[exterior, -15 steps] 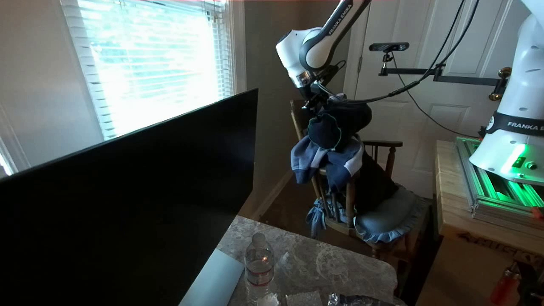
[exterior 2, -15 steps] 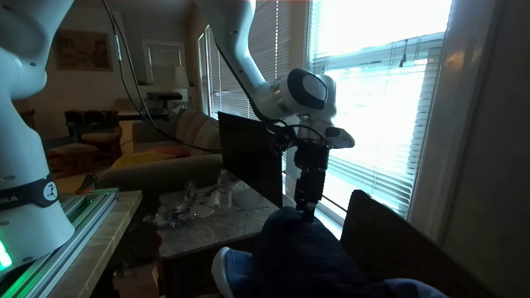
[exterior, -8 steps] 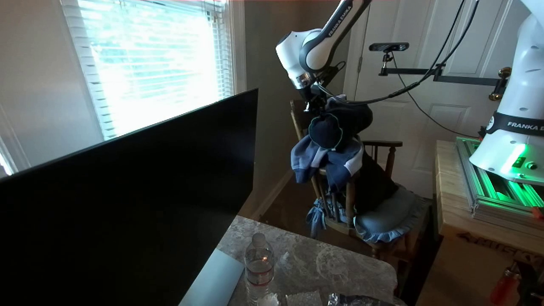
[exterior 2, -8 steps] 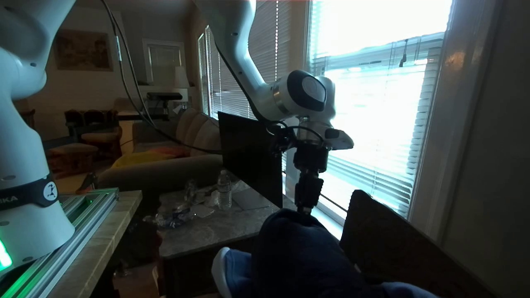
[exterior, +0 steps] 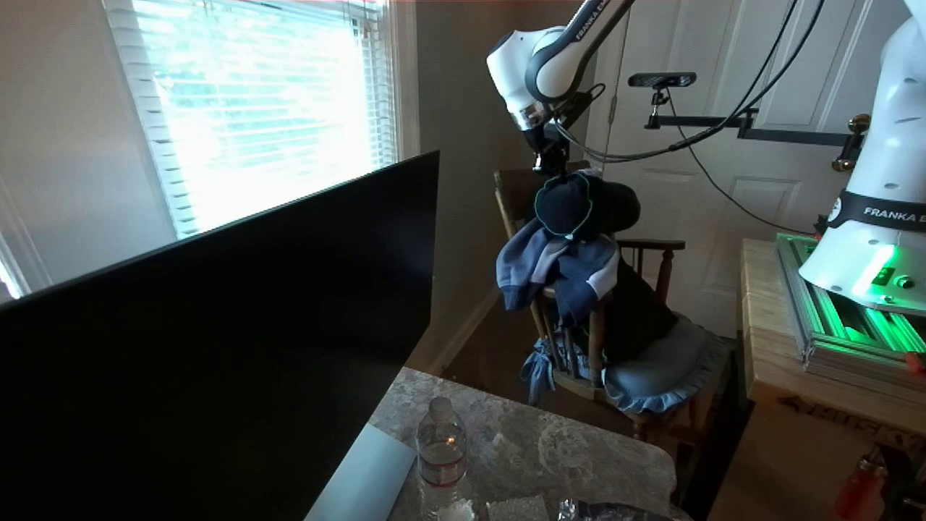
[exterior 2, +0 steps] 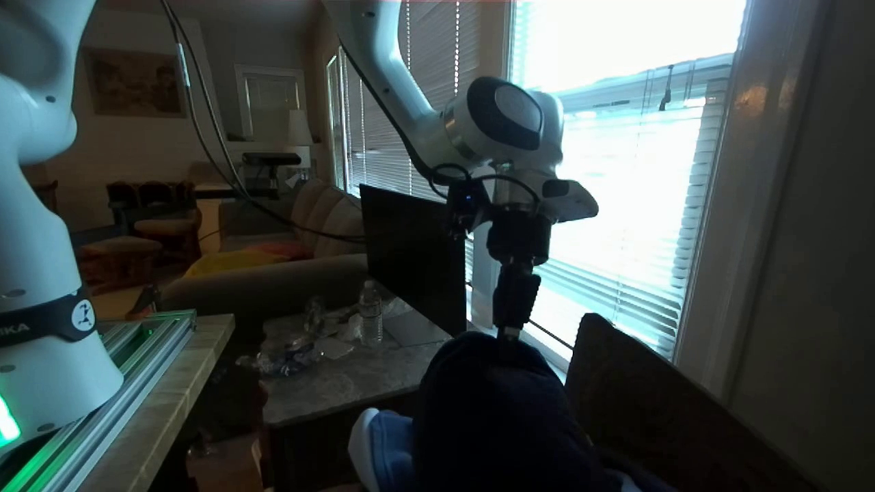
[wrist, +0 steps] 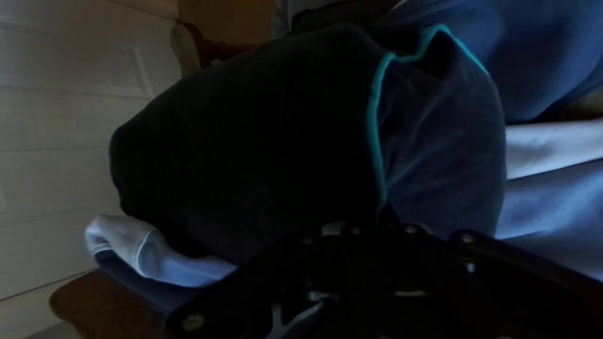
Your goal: Remove the pillow from the chair and place it on the TV stand
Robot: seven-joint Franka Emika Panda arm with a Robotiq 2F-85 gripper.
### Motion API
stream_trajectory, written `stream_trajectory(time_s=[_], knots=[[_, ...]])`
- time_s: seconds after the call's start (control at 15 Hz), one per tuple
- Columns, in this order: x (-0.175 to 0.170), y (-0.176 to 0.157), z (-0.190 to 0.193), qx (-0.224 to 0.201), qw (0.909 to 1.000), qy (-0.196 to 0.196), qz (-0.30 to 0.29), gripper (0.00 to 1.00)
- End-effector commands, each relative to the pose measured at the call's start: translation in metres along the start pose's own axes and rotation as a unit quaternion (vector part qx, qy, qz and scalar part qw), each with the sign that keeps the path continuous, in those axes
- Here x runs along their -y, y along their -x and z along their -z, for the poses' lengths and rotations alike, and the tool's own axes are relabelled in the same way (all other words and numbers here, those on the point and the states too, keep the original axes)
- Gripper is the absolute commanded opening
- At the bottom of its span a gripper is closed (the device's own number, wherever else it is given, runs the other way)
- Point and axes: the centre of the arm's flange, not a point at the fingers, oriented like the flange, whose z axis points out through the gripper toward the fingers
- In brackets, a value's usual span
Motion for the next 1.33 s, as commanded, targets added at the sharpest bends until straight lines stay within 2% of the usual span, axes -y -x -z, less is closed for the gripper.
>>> stream_trajectory(time_s=[0.0,0.27,0.6,0.93,1.27], knots=[[-0.061,0.048,0.022,-0.046,0.9989,-0.008,-0.005,0.02],[-0.102,0.089,0.05,-0.101,0.9941,-0.034,-0.022,0.02],[-0.121,0.152,0.104,-0.159,0.9845,-0.069,-0.023,0.02],[-0.109,0.228,0.154,-0.21,0.9742,-0.082,-0.003,0.02],[-0.074,0.306,0.197,-0.232,0.9673,-0.097,0.034,0.02]])
